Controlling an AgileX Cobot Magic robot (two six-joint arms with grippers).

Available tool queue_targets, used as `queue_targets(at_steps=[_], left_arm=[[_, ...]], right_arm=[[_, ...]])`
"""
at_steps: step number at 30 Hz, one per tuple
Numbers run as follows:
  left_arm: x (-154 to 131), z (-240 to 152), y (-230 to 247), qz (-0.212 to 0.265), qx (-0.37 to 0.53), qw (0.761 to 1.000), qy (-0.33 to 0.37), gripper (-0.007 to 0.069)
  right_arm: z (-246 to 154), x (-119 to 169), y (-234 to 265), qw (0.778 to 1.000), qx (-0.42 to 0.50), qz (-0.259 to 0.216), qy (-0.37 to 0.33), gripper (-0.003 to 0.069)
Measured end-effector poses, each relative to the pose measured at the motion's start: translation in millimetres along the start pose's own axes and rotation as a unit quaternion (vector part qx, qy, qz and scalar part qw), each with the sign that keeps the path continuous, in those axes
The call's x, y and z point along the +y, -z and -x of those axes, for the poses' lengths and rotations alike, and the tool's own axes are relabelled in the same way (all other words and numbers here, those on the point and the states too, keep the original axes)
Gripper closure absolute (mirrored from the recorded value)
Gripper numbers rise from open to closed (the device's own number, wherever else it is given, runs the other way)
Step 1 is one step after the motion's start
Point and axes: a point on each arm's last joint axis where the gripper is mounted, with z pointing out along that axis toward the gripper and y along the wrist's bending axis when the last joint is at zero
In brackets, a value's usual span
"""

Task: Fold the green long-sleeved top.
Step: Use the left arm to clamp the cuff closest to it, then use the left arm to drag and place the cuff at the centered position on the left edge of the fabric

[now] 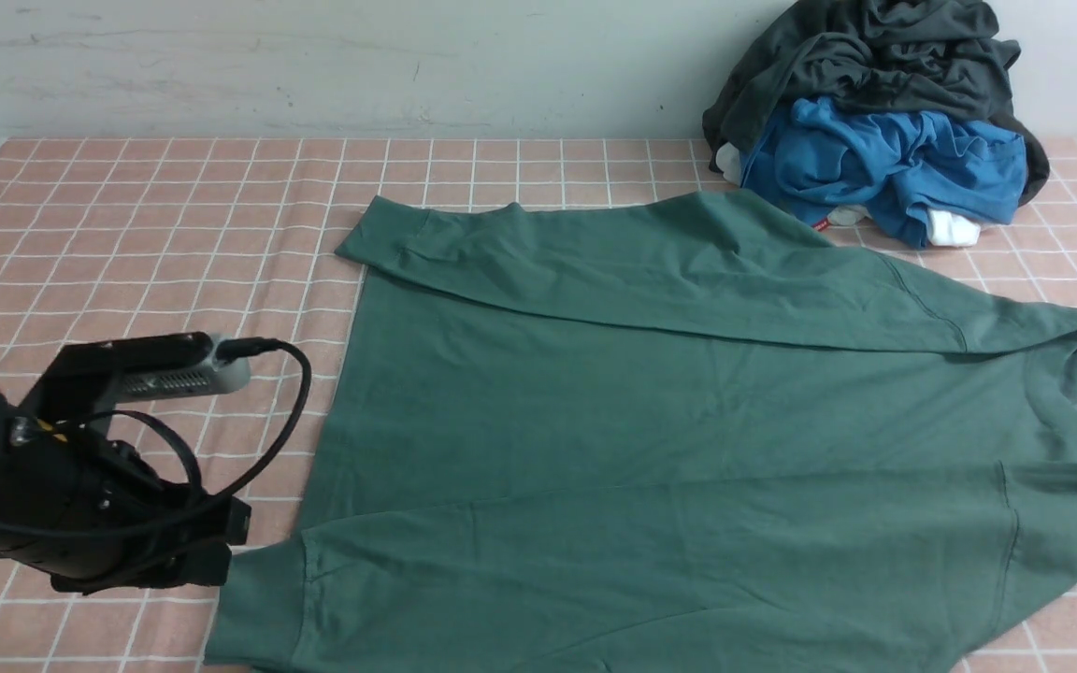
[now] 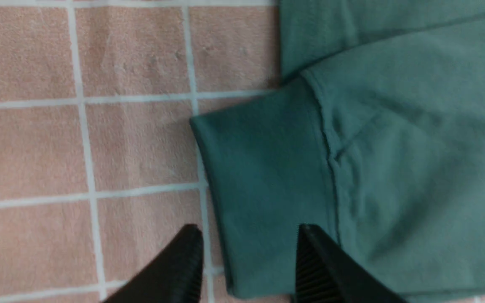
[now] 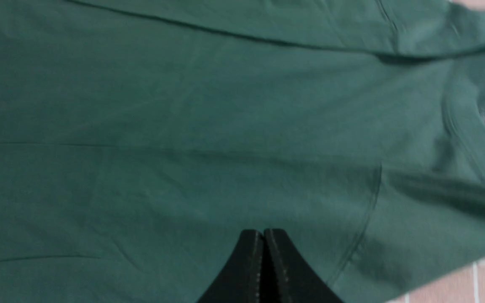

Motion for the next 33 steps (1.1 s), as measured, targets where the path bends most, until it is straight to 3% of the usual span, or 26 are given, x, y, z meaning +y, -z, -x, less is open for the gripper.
queue_targets(at_steps=[2,6,10,13,17,22,27,33], left_arm=[[4,4,-15,0.005,0.004,1.000,0.010,0.0284],[8,6,-33,0.004,0.018,0.999,0.030,0.0295],[11,6,-50,0.002,0.035,0.999,0.037,0.0414],[10,9,-51,-0.004,0.021,0.999,0.033,0.0559],[3,16,-39,-0.023,-0.002,1.000,0.019,0.0618],[-11,40,-1,-0.051,-0.062,0.997,-0.019,0.0620],[-29,94,62,-0.057,-0.199,0.976,-0.063,0.0620],[-28,126,54,-0.051,-0.213,0.973,-0.068,0.0620]], right_arm=[[2,5,0,0.999,-0.009,0.013,0.044,0.0669],[2,12,-1,0.995,-0.015,0.027,0.093,0.0669],[5,14,-1,0.992,-0.033,0.028,0.116,0.0669],[9,13,-1,0.992,-0.050,0.020,0.117,0.0669],[10,13,-1,0.991,-0.058,0.017,0.117,0.0669],[11,12,-1,0.991,-0.060,0.015,0.116,0.0669],[10,11,-8,0.992,-0.049,0.014,0.114,0.0669],[9,11,-18,0.994,-0.030,0.019,0.106,0.0669]])
